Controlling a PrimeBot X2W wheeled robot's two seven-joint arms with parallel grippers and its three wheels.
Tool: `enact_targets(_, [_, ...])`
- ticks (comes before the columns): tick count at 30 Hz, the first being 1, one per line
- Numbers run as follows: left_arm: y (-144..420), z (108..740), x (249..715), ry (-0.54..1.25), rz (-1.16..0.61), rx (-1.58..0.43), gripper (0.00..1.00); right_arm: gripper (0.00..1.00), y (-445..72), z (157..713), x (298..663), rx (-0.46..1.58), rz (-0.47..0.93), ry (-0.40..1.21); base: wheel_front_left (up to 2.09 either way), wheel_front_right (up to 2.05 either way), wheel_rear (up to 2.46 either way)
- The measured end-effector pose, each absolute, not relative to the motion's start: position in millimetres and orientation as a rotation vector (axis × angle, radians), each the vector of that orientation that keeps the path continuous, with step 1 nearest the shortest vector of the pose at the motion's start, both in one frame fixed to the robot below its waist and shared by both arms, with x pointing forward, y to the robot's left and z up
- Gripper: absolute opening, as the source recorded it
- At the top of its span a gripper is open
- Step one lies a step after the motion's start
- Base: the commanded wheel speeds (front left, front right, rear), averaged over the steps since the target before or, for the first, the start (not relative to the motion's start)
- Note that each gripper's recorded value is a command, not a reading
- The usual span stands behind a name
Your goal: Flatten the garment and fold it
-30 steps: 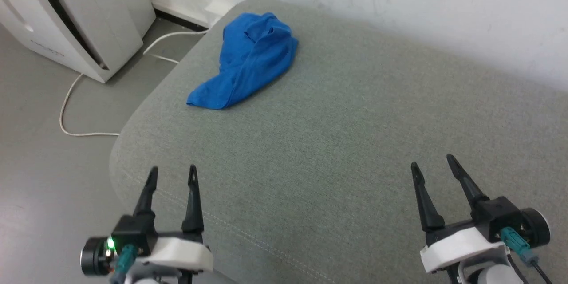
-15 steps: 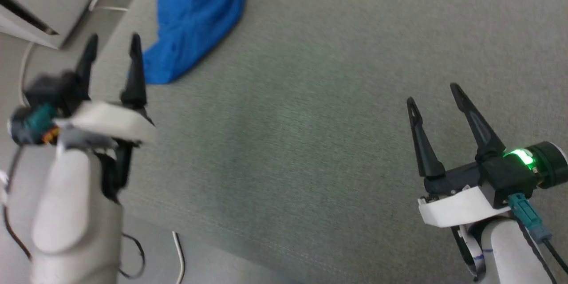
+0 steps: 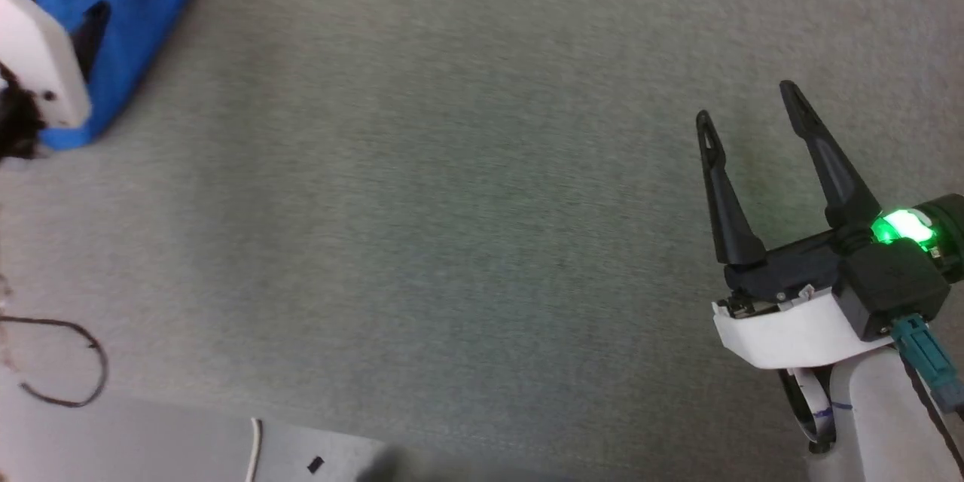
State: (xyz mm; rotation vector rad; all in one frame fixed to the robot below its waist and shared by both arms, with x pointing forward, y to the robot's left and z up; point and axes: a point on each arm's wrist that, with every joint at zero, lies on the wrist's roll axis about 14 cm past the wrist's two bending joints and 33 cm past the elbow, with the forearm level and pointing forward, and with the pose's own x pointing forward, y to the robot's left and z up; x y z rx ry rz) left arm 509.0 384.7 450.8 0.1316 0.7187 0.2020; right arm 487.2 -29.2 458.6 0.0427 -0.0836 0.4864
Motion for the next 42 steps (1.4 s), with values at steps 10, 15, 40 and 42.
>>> enact_targets(10, [380.5,374.2,508.9,1.112,0.159,0.005,0.86,1.0,-66.8,415.0,489.6,0.015,0.392,0.013,0.0,0.0,0.0])
enact_targets(15, [377.2,367.6,514.5,1.131,0.141,-0.059,0.0,1.0,-80.7,402.5,487.3,-0.001,0.359,0.049,0.0,0.0,0.0])
enact_targets(40, [293.6,644.6,554.7,-0.096,-0.075,0.114,0.0,1.0,-117.1,494.0,445.4,-0.03,0.256,-0.094,0.0,0.0,0.0])
enact_targets(42, [259.3,665.8,548.9,-0.17,-0.152,0.1,0.0,1.0,-124.3,505.3,438.5,-0.033,0.236,-0.117,0.0,0.0,0.0])
